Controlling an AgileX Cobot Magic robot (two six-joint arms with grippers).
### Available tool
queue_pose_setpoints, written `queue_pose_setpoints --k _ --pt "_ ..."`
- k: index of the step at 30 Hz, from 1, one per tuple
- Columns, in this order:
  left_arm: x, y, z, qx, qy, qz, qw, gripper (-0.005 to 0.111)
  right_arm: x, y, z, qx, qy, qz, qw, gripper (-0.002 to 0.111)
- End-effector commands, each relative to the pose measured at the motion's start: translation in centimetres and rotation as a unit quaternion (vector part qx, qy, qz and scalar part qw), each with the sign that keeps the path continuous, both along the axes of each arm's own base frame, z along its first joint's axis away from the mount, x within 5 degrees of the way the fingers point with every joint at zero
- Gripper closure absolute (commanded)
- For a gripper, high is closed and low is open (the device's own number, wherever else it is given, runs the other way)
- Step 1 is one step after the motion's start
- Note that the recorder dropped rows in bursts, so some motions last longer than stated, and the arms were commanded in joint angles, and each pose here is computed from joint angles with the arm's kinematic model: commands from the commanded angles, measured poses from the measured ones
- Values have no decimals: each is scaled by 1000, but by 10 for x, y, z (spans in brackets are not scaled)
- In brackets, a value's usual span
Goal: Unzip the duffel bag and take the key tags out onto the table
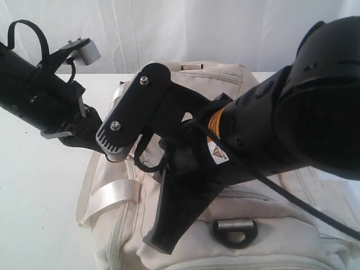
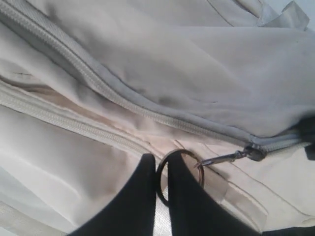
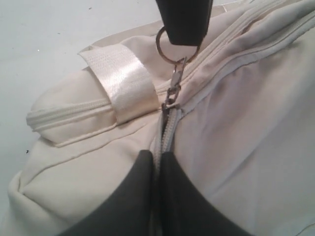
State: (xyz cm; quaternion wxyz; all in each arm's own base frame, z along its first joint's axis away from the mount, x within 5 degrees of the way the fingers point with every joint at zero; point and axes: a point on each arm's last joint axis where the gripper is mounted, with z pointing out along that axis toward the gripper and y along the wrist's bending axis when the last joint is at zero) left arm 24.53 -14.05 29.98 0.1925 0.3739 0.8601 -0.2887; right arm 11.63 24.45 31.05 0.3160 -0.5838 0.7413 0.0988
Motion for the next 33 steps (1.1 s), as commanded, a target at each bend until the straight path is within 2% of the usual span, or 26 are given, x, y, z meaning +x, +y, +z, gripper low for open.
queue_pose_setpoints --k 1,4,8,12,19,24,27,29,30,33 --pt "5 20 26 29 -115 4 993 107 -7 -22 0 -69 33 -23 997 108" --pt "-16 17 45 -16 -123 -33 992 107 -7 -21 1 -64 31 -22 997 108" --pt "-38 20 55 -30 -115 -60 991 107 -6 -18 2 -46 28 -24 998 108" --pt "-49 18 41 -62 -94 -72 991 107 -5 -15 4 -24 22 -23 999 108" --pt "-61 7 25 -167 -80 -117 976 107 -5 -13 6 -8 22 -27 999 108" --pt "-62 6 25 -172 -81 -122 974 107 -5 -13 7 -13 22 -26 999 108" --pt "-62 6 25 -172 -81 -123 974 107 -4 -15 17 -14 4 -16 1000 96" --pt "-62 6 25 -171 -81 -123 974 107 -4 -16 25 -7 -3 -17 1000 82" --pt "-62 6 25 -171 -81 -123 974 107 -3 -16 30 -4 -7 -18 1000 70" --pt "-62 7 25 -169 -80 -123 975 107 0 -17 41 2 -26 -29 999 45"
